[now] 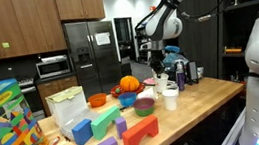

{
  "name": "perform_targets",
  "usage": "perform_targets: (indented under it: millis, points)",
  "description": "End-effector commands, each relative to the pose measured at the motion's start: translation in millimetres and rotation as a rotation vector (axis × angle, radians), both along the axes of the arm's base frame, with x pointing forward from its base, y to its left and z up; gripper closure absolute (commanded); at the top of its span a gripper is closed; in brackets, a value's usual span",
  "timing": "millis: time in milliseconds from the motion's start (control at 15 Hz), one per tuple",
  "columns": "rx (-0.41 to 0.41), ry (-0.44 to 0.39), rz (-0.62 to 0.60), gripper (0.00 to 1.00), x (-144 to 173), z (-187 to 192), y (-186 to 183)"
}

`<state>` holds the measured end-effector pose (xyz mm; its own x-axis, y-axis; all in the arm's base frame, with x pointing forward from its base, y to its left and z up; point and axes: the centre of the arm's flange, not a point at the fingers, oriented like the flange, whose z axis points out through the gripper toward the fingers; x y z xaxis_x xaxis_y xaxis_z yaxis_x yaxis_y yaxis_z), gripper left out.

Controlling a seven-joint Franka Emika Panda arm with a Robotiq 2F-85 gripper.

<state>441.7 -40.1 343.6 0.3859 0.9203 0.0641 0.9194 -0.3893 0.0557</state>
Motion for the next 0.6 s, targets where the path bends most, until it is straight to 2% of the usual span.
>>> perform_targets:
  millis: [0, 533]
  points:
    - [0.0, -0.013, 0.006, 0.99, -18, -20, -24]
    - [-0.016, -0.042, 0.038, 0.99, -53, -53, -46]
